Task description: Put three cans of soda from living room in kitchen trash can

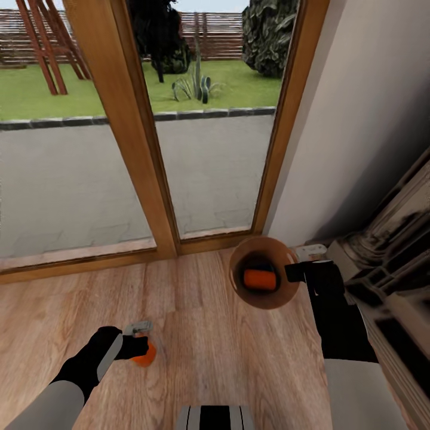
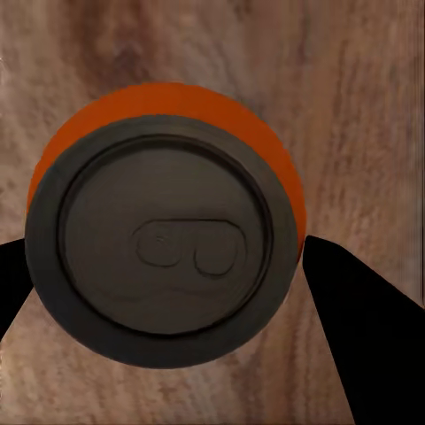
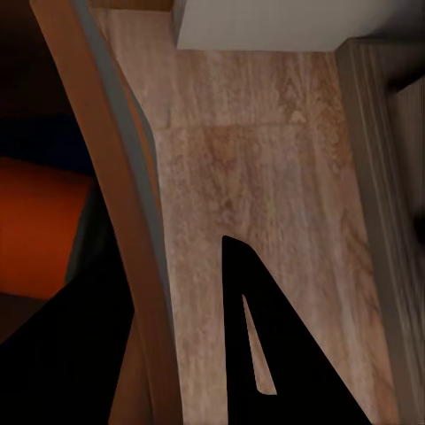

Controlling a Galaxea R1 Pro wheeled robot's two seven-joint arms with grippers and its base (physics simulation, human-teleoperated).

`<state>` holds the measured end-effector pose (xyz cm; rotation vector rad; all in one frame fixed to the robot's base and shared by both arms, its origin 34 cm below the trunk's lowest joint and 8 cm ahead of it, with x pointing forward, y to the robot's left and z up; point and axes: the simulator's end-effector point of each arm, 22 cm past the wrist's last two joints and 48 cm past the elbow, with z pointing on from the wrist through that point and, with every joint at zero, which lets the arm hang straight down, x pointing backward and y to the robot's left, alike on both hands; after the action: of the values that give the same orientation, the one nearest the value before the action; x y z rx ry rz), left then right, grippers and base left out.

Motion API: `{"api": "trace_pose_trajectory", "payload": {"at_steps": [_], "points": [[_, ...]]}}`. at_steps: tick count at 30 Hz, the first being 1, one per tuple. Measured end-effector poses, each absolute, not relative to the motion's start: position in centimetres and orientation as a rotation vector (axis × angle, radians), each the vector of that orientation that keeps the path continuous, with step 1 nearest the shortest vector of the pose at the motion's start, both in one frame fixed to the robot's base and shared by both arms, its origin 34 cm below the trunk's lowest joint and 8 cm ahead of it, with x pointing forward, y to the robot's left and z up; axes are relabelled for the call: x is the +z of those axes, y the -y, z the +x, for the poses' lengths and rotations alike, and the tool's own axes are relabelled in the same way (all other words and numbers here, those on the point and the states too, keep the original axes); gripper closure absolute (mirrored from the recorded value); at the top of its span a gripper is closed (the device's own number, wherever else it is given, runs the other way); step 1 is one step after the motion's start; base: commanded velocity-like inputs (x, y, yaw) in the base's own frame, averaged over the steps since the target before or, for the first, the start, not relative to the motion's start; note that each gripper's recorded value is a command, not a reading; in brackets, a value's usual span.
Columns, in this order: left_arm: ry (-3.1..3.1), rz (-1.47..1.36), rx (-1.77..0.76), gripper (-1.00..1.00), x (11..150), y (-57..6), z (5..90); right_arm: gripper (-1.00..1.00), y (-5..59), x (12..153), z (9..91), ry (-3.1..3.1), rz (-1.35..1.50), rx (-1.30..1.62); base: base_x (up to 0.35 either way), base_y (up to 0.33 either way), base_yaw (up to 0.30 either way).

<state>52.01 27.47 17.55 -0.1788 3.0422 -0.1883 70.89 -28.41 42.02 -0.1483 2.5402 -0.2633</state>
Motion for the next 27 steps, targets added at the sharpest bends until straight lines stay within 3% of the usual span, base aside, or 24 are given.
{"api": "trace_pose_trajectory", "payload": {"at_steps": [27], "points": [[-2.636, 0.001, -0.372, 1.0, 39.4, -22.4, 63.7, 1.0, 26.1, 45.8, 69.4, -2.509, -0.146, -0.206, 0.0, 0.0, 0.0]]}}
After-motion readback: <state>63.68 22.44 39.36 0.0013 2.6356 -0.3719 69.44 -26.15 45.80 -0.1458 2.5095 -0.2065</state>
